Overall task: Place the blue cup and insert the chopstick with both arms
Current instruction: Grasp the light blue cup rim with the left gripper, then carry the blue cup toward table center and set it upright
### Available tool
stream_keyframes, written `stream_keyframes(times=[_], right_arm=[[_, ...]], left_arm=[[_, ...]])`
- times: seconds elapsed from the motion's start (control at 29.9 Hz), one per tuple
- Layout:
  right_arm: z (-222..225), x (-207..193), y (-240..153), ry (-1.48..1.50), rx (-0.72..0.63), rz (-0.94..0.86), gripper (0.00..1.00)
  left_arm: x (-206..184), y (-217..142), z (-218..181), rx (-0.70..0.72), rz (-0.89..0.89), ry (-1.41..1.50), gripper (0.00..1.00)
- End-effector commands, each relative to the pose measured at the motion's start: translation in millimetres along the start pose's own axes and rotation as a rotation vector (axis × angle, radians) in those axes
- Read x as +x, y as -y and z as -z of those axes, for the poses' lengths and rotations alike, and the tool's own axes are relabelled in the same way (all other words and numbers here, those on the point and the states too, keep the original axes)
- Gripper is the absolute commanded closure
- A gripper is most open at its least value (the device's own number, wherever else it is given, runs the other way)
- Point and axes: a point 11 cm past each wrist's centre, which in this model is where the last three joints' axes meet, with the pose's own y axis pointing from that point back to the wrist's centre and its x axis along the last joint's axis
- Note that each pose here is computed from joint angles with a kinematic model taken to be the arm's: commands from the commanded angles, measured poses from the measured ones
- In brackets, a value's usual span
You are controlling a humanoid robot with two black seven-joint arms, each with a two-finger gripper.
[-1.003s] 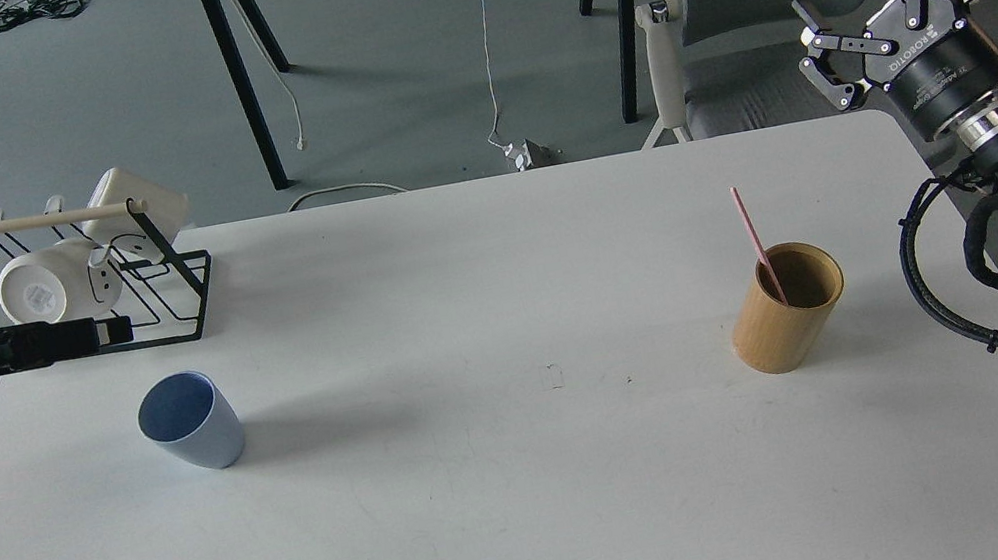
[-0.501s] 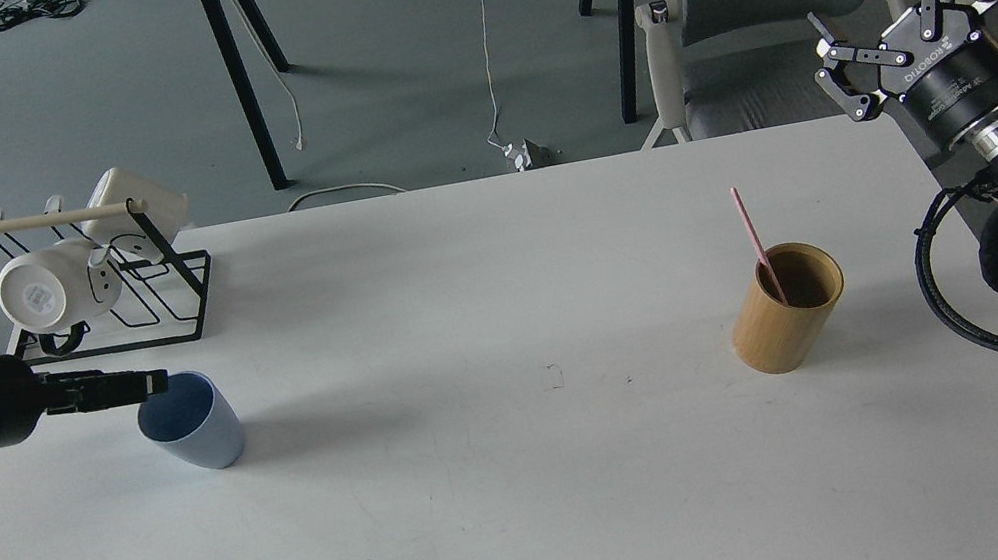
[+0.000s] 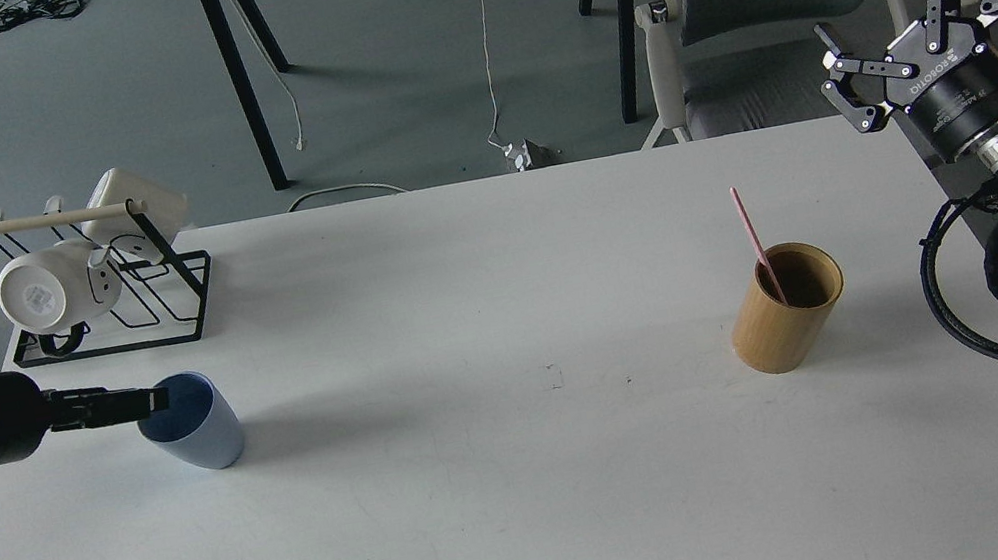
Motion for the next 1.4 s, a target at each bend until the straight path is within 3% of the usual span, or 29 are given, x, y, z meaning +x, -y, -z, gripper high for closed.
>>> stream_keyframes(times=[0.0,0.27,0.53,0.63,0.7,0.94,1.14,1.37], right_arm=[[-2,1,-2,0.001,-0.003,-0.004,0.05],[-3,4,-6,0.001,-0.009,-0.013,0.05],[-5,8,-10,0.003,-0.013,-0.025,0.05],[-5,8,-11,0.003,-0.011,-0.026,0.05],[-6,9,-12,0.006,-0.012,-0.03,0.05],[-6,11,-14,0.004,-0.014,-0.037,0.05],[-7,13,-16,0.002,-0.015,-0.043,0.05],[-6,15,-16,0.0,-0.014,-0.047,0.05]], left_arm=[[-7,2,1,0.0,0.013,-0.008,0.22],[-11,9,-4,-0.014,0.023,-0.007,0.33],[-7,11,-5,-0.018,-0.031,0.023,0.5],[-6,11,-5,-0.019,-0.036,0.025,0.63],[-4,11,-5,-0.019,-0.044,0.028,0.83],[-4,11,-9,-0.031,-0.041,0.027,0.94],[1,10,-13,-0.042,-0.057,0.03,0.96],[31,8,-54,-0.156,-0.114,0.063,0.98]])
